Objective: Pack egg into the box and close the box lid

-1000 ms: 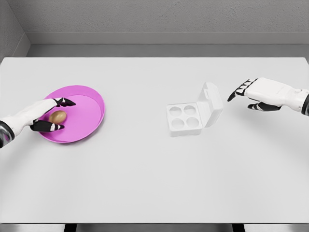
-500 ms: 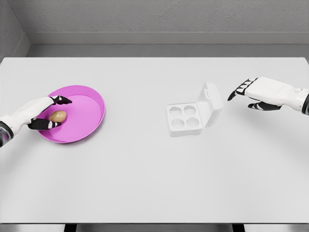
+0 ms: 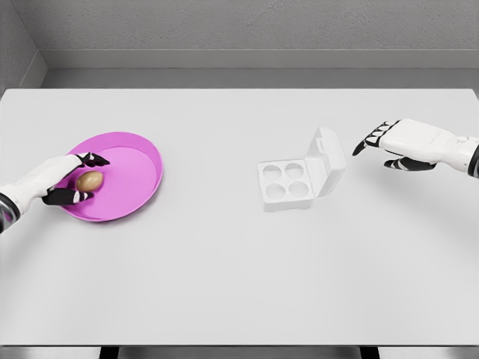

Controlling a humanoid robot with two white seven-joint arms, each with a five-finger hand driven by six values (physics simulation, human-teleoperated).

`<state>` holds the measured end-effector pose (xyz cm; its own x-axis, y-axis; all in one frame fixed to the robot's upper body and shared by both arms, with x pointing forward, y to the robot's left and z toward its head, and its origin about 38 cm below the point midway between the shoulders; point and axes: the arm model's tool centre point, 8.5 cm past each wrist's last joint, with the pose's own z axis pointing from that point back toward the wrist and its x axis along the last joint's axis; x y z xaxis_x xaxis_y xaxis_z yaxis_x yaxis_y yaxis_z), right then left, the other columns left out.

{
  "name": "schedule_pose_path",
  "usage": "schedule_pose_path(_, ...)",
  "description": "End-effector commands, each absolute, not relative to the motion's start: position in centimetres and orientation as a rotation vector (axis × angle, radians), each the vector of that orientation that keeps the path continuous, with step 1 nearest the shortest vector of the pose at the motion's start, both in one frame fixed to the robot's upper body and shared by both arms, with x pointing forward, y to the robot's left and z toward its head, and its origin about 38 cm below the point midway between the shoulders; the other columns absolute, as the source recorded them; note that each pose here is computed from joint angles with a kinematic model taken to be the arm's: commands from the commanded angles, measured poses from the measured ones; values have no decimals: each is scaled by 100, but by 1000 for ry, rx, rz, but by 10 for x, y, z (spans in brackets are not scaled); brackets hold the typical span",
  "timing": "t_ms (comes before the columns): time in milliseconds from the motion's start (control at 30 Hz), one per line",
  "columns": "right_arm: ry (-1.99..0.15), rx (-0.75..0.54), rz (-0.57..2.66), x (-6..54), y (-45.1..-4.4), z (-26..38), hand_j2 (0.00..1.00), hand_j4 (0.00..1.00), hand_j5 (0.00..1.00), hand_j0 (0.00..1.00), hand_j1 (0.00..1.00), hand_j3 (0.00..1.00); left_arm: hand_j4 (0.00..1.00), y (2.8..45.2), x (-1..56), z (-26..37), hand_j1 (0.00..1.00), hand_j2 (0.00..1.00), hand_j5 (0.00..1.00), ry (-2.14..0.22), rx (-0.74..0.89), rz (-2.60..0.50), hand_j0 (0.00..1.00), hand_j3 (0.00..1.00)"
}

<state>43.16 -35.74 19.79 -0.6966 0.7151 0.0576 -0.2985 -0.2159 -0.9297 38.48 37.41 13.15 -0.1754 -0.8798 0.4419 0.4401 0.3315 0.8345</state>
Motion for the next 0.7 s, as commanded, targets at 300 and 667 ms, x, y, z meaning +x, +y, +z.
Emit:
schedule_pose_path(300, -1381, -513, 1960, 432, -358, 199, 71, 71, 71, 71, 71, 71, 73, 374, 385, 130, 73, 73, 73, -1241, 472, -1247, 73, 73)
schedule_pose_path(667, -1382, -514, 1963, 431, -358, 200, 71, 71, 71, 71, 71, 71, 65, 369, 385, 127, 65, 65, 65, -1240, 471, -1251, 65, 65)
